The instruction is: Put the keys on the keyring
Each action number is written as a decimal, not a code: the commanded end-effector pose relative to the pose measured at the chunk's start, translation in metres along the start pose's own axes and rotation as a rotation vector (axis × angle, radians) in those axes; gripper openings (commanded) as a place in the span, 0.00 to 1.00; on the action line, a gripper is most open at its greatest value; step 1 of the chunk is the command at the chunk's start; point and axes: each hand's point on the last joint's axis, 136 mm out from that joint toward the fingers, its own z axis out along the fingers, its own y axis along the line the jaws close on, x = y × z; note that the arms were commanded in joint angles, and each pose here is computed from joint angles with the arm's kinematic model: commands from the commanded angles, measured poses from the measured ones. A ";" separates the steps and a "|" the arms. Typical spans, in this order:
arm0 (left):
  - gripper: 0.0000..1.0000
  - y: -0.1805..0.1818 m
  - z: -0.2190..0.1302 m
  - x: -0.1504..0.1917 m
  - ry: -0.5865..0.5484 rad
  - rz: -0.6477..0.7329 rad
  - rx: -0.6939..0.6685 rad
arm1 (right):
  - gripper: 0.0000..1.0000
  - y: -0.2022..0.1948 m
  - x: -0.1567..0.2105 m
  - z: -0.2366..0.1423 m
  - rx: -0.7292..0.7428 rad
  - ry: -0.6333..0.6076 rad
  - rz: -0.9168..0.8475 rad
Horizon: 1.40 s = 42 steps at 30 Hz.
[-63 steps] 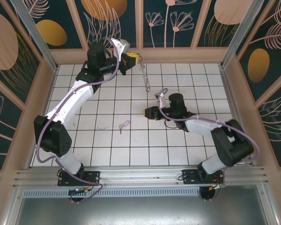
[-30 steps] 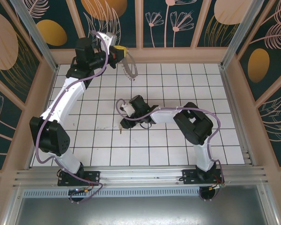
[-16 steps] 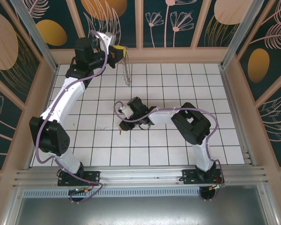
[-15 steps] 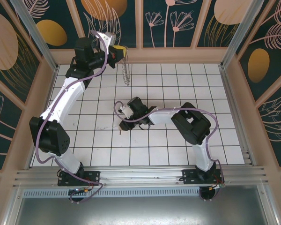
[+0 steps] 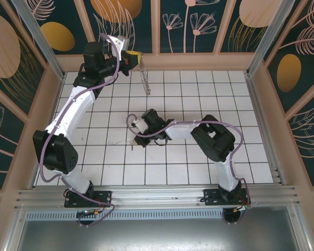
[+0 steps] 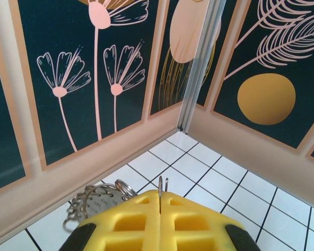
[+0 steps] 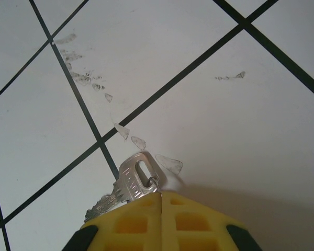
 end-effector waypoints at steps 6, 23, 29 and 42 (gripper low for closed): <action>0.00 -0.009 -0.011 -0.026 -0.065 0.034 0.015 | 0.00 -0.011 -0.006 -0.045 0.002 -0.095 0.064; 0.00 -0.018 -0.018 -0.002 -0.052 -0.019 0.058 | 0.00 -0.097 0.025 -0.161 0.164 -0.396 0.409; 0.00 -0.023 -0.023 0.017 -0.044 -0.061 0.076 | 0.00 -0.111 0.036 -0.179 0.230 -0.446 0.483; 0.00 -0.025 -0.025 0.033 -0.046 -0.106 0.094 | 0.00 -0.153 0.089 -0.187 0.411 -0.376 0.821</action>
